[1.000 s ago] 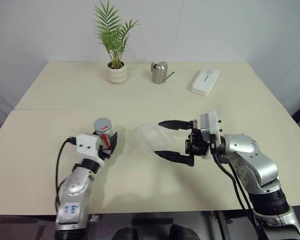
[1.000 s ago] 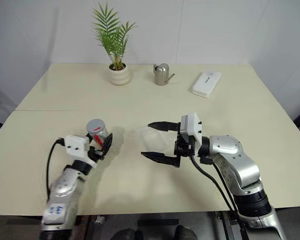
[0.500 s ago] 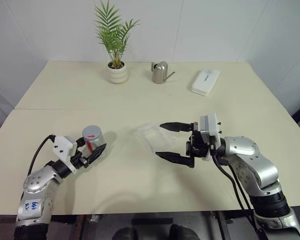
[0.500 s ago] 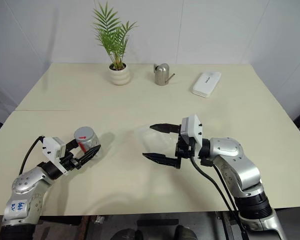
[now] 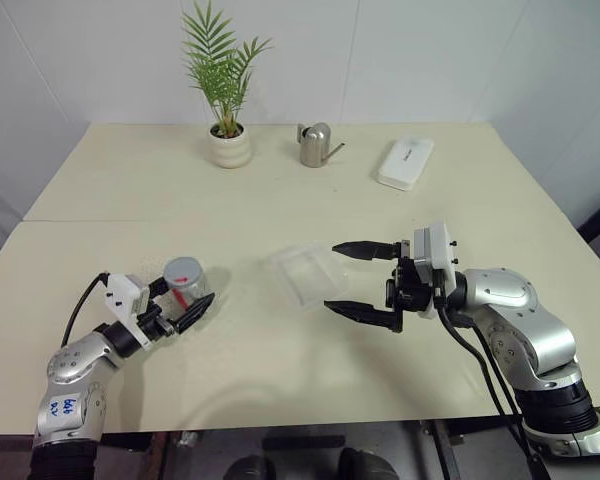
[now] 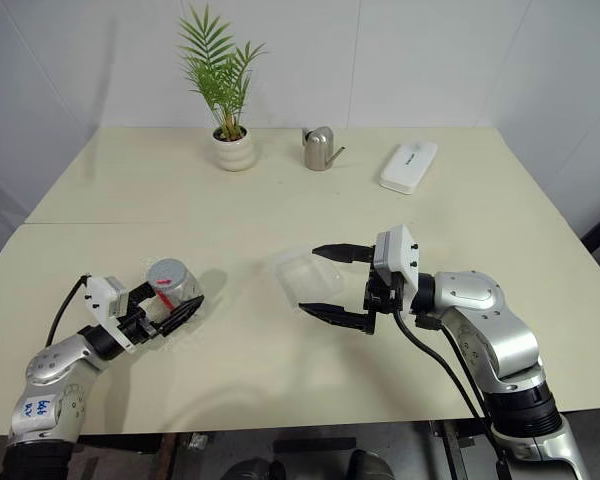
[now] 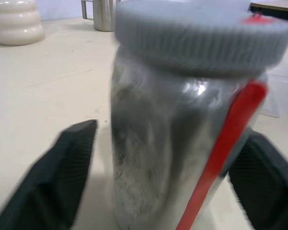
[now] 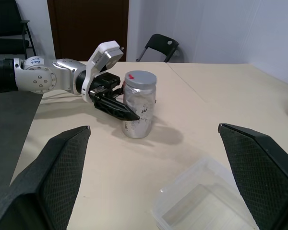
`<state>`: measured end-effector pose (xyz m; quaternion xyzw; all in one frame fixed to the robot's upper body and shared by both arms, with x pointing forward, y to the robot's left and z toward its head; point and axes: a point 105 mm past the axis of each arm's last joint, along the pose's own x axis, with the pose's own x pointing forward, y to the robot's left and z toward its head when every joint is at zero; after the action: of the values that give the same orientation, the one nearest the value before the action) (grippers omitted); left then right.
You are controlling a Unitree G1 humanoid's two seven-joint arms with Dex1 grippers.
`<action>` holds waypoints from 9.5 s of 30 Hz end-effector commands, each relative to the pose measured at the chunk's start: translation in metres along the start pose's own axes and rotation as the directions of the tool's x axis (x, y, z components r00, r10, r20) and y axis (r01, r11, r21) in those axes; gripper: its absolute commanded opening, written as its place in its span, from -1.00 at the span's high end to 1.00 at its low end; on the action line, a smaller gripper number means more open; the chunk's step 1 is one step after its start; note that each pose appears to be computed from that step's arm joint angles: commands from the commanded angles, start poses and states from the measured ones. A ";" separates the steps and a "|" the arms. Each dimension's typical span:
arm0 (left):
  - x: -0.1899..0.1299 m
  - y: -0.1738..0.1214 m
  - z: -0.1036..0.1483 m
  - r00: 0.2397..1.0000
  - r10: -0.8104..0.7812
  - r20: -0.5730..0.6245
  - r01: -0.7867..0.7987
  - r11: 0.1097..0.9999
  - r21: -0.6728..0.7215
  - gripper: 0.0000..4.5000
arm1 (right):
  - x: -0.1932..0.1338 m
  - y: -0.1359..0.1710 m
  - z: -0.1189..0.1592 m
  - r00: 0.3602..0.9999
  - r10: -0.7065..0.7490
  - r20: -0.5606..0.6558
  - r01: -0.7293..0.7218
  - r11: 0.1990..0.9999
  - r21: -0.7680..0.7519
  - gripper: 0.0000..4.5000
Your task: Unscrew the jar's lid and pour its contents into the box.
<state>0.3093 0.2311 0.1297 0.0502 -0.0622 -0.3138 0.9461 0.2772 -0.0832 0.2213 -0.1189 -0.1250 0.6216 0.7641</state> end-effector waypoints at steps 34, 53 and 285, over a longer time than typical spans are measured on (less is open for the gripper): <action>0.023 -0.021 0.013 0.941 0.331 0.075 -0.335 0.941 0.044 -0.99 | 0.008 0.005 0.011 0.998 0.019 0.053 -0.017 0.999 -0.050 -1.00; 0.051 -0.039 0.064 0.990 -0.081 0.119 0.073 0.995 0.065 0.14 | 0.019 -0.017 0.028 0.995 -0.083 0.046 0.083 0.996 0.019 -1.00; 0.083 -0.087 0.097 0.751 -0.658 0.056 0.649 0.751 0.121 0.14 | 0.112 -0.018 0.053 0.987 0.157 -0.021 -0.155 0.985 0.074 -0.97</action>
<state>0.3130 0.1089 0.2095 0.0867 -0.0762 -0.6196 0.7764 0.3011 0.0217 0.2663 -0.0973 -0.0507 0.6831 0.7220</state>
